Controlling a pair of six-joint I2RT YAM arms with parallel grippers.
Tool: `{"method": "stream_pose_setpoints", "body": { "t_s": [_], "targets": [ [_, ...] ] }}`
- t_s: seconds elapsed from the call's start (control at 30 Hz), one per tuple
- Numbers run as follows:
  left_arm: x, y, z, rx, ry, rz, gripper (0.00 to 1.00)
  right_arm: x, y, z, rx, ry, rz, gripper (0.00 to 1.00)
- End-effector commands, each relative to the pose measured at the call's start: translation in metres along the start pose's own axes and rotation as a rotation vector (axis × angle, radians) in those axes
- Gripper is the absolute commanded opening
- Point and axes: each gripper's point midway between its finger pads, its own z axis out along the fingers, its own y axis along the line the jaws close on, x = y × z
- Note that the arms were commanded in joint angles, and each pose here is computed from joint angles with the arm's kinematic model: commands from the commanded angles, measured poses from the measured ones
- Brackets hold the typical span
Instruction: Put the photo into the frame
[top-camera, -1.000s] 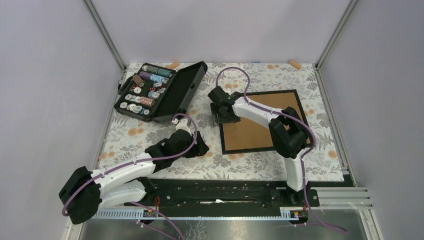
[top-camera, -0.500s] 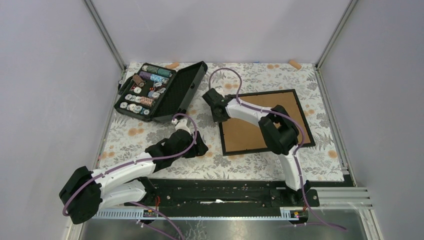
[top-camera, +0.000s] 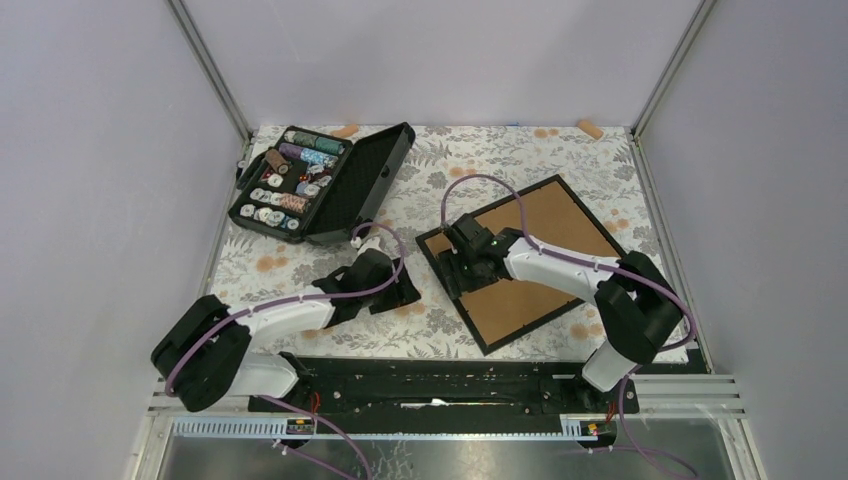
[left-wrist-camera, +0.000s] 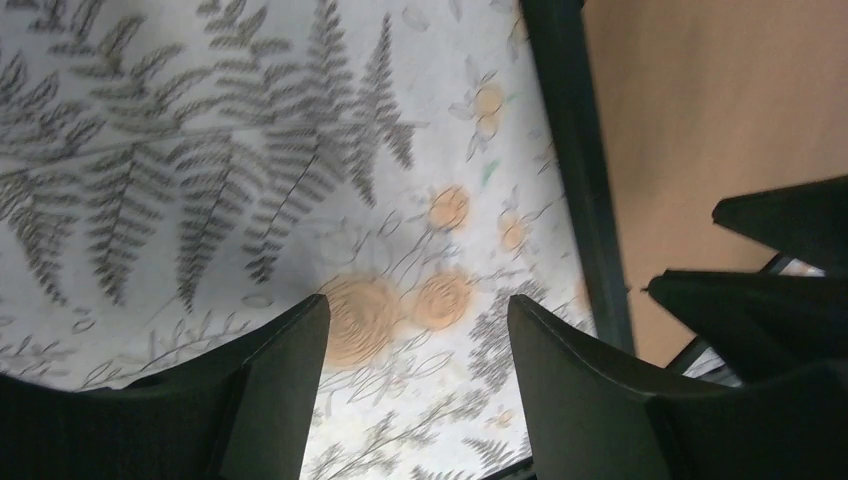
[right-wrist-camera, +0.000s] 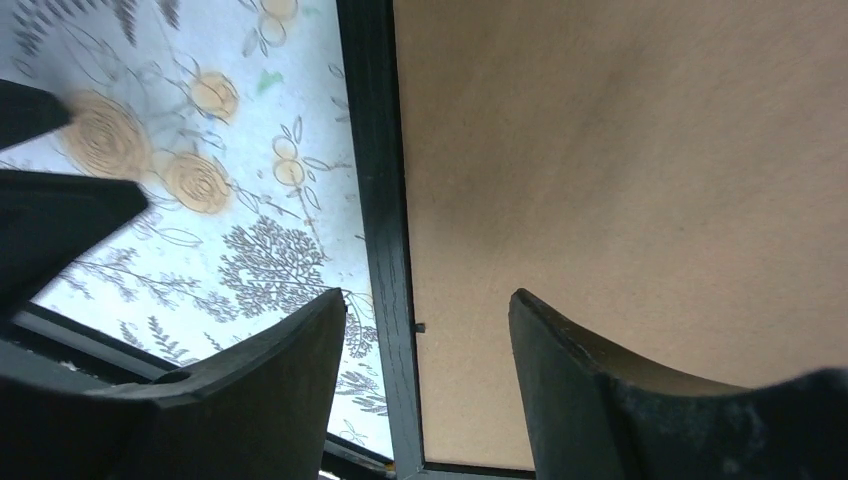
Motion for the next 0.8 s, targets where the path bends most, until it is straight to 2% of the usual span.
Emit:
{"method": "stream_pose_setpoints", "body": {
  "t_s": [0.0, 0.13, 0.2, 0.27, 0.37, 0.47, 0.67, 0.77],
  "targets": [
    [-0.018, -0.026, 0.009, 0.035, -0.014, -0.079, 0.72, -0.058, -0.021, -0.029, 0.057, -0.143, 0.094, 0.69],
    [-0.032, -0.040, 0.012, 0.085, -0.066, -0.107, 0.76, -0.096, -0.047, -0.029, 0.058, -0.173, 0.195, 0.66],
    [-0.039, -0.045, 0.014, 0.102, -0.098, -0.118, 0.77, -0.113, -0.049, -0.023, 0.066, -0.178, 0.178, 0.61],
    [-0.044, -0.045, 0.018, 0.094, -0.120, -0.128, 0.75, -0.125, -0.047, -0.015, 0.064, -0.159, 0.157, 0.55],
    [-0.048, -0.044, 0.026, 0.092, -0.145, -0.125, 0.67, -0.140, -0.038, 0.000, 0.030, -0.131, 0.141, 0.48],
    [-0.046, -0.046, 0.035, 0.101, -0.135, -0.127, 0.56, -0.138, -0.023, 0.018, -0.039, -0.077, 0.121, 0.38],
    [-0.035, -0.040, 0.050, 0.081, -0.099, -0.132, 0.53, -0.115, 0.000, 0.045, -0.065, 0.011, 0.036, 0.35],
    [-0.032, -0.037, 0.052, 0.071, -0.093, -0.132, 0.52, -0.108, -0.001, 0.052, -0.047, 0.034, 0.036, 0.27]
  ]
}}
